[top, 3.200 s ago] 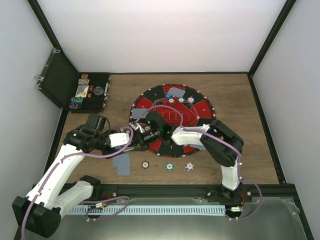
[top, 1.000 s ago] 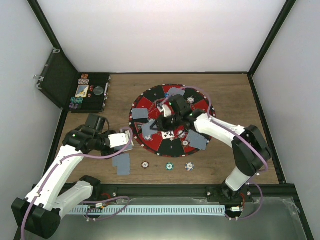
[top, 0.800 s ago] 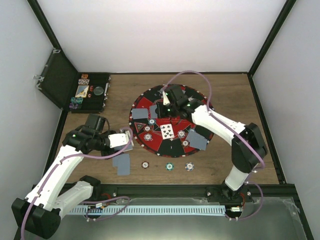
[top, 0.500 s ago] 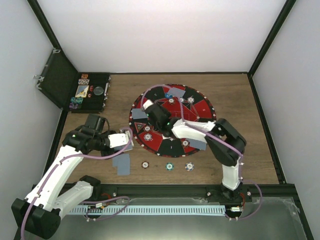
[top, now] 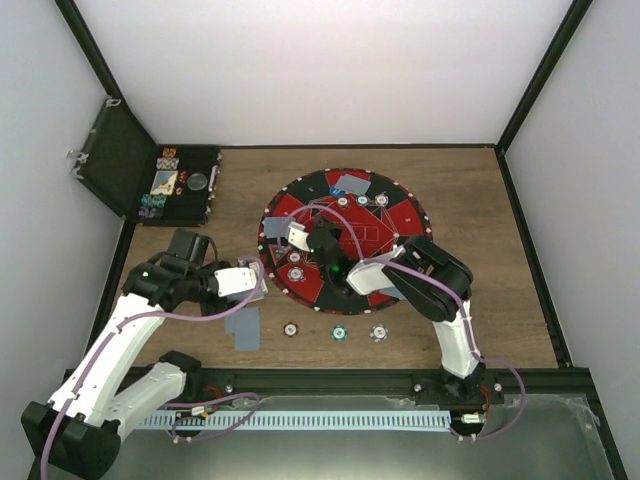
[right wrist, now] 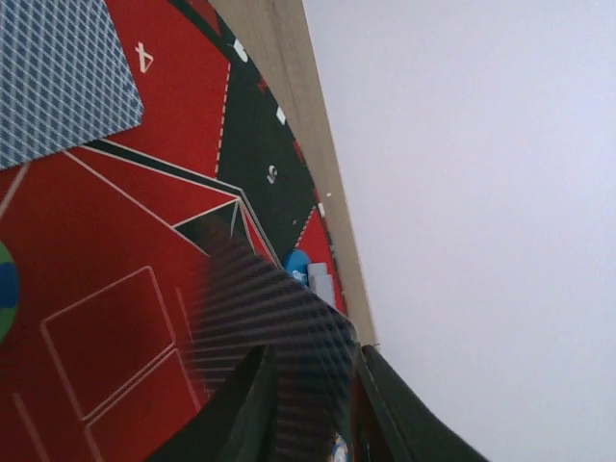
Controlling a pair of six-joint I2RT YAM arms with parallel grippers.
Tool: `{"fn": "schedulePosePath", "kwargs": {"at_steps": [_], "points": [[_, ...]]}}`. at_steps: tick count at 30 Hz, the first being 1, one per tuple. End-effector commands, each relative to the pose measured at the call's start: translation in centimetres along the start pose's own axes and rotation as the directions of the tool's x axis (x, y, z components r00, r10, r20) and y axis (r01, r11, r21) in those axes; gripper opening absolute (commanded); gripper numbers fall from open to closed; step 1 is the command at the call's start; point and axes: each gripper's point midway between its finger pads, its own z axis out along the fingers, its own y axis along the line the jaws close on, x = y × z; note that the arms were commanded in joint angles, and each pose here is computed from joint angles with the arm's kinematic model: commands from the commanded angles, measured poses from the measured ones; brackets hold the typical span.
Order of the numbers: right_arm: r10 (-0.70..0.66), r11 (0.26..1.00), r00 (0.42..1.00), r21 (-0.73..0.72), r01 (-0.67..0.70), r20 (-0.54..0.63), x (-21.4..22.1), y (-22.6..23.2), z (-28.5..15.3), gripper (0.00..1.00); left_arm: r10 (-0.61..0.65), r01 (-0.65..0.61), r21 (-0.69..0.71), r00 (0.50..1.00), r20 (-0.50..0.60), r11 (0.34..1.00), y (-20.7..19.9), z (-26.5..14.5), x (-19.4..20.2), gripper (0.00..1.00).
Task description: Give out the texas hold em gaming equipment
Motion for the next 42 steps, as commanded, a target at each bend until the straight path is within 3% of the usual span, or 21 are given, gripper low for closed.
{"fn": "schedulePosePath", "kwargs": {"at_steps": [1,3,4,11,17,26,35,42], "points": [[0.060,0.995,0.998,-0.080,-0.060,-0.001,-0.3,-1.0,-1.1,0.34,0.019,-0.019,-0.014,1.000,0.016,1.000,0.2,-0.5,-0.4,0.04],[0.086,0.988,0.996,-0.130,-0.087,-0.014,0.0,-0.9,-1.7,0.58,0.018,-0.018,-0.012,1.000,0.019,1.000,0.2,-0.4,-0.4,0.04],[0.097,0.984,0.995,-0.148,-0.098,-0.018,0.0,-1.0,-2.1,0.62,0.018,-0.018,-0.010,1.000,0.022,1.000,0.2,-0.5,-0.5,0.04],[0.206,0.942,0.968,-0.241,-0.236,-0.142,1.0,-2.0,-3.7,0.78,0.015,-0.015,-0.014,0.999,0.035,1.000,0.2,-0.8,-0.9,0.04],[0.369,0.836,0.898,-0.336,-0.434,-0.242,1.5,-1.8,-6.4,0.79,0.023,-0.022,-0.019,0.999,0.032,1.000,0.0,-0.9,-0.7,0.04],[0.461,0.687,0.803,-0.421,-0.593,-0.378,1.6,2.1,-7.5,0.77,0.017,-0.016,-0.012,0.999,0.036,1.000,0.0,-0.8,-0.8,0.04],[0.406,0.724,0.823,-0.410,-0.554,-0.396,1.9,4.7,-4.8,0.75,0.014,-0.014,-0.018,1.000,0.025,1.000,0.2,-0.9,-0.6,0.04],[0.400,0.739,0.801,-0.361,-0.570,-0.445,3.5,4.9,-1.7,0.75,0.015,-0.014,-0.021,1.000,0.023,1.000,0.3,-1.0,-0.7,0.04]]}}
